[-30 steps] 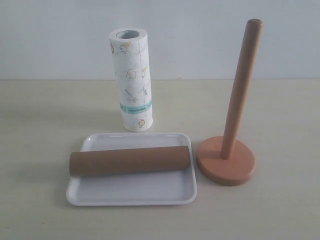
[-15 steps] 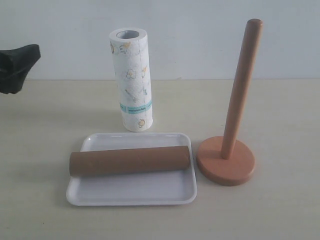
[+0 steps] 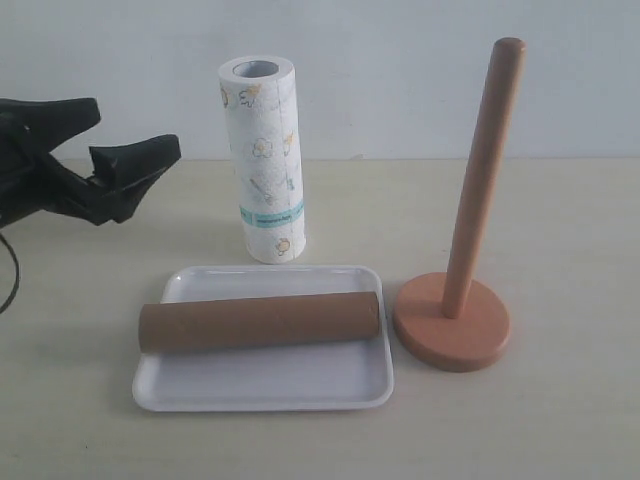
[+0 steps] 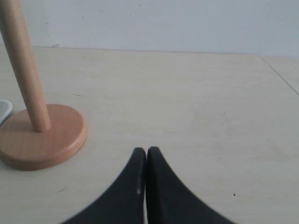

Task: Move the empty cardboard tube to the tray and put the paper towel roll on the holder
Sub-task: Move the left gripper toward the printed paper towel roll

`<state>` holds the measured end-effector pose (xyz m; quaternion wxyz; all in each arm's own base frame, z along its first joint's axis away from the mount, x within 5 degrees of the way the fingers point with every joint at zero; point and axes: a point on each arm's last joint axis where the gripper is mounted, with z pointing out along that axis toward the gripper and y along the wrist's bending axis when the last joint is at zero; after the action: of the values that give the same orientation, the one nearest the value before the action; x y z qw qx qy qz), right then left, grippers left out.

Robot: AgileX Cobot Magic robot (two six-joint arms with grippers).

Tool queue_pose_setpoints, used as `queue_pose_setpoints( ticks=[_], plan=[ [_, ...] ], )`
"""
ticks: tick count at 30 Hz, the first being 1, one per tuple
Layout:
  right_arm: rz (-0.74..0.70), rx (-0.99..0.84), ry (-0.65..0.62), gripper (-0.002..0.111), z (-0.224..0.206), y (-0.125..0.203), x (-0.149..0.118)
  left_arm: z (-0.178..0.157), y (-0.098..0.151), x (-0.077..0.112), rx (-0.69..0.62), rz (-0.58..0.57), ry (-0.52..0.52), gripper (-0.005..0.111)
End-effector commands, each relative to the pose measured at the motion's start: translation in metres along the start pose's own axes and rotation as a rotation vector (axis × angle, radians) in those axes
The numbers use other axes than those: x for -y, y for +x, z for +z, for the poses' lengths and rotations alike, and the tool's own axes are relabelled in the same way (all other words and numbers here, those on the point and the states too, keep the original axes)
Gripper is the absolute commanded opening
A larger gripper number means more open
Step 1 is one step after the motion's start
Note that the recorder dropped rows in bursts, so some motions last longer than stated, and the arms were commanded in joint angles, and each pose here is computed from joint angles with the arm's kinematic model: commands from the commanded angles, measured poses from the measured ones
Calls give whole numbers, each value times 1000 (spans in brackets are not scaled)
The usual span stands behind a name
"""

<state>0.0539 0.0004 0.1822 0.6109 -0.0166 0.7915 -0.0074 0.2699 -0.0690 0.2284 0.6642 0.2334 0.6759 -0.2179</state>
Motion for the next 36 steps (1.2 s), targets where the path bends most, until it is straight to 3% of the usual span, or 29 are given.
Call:
queue_pose_setpoints(
  ticks=[1, 6, 14, 21, 31, 36],
  plan=[
    [-1, 13, 3, 0, 0, -1, 0, 24, 0, -7, 16, -56, 75, 109],
    [-1, 13, 3, 0, 0, -1, 0, 47, 6, -17, 29, -68, 112, 109],
    [-1, 13, 3, 0, 0, -1, 0, 85, 25, -15, 8, -32, 184, 109],
    [-1, 13, 3, 0, 0, -1, 0, 108, 41, -30, -4, -57, 102, 109],
    [-1, 13, 3, 0, 0, -1, 0, 126, 45, -28, 21, 7, 197, 109],
    [-1, 13, 3, 0, 0, -1, 0, 135, 49, -35, 38, -10, 169, 109]
  ],
)
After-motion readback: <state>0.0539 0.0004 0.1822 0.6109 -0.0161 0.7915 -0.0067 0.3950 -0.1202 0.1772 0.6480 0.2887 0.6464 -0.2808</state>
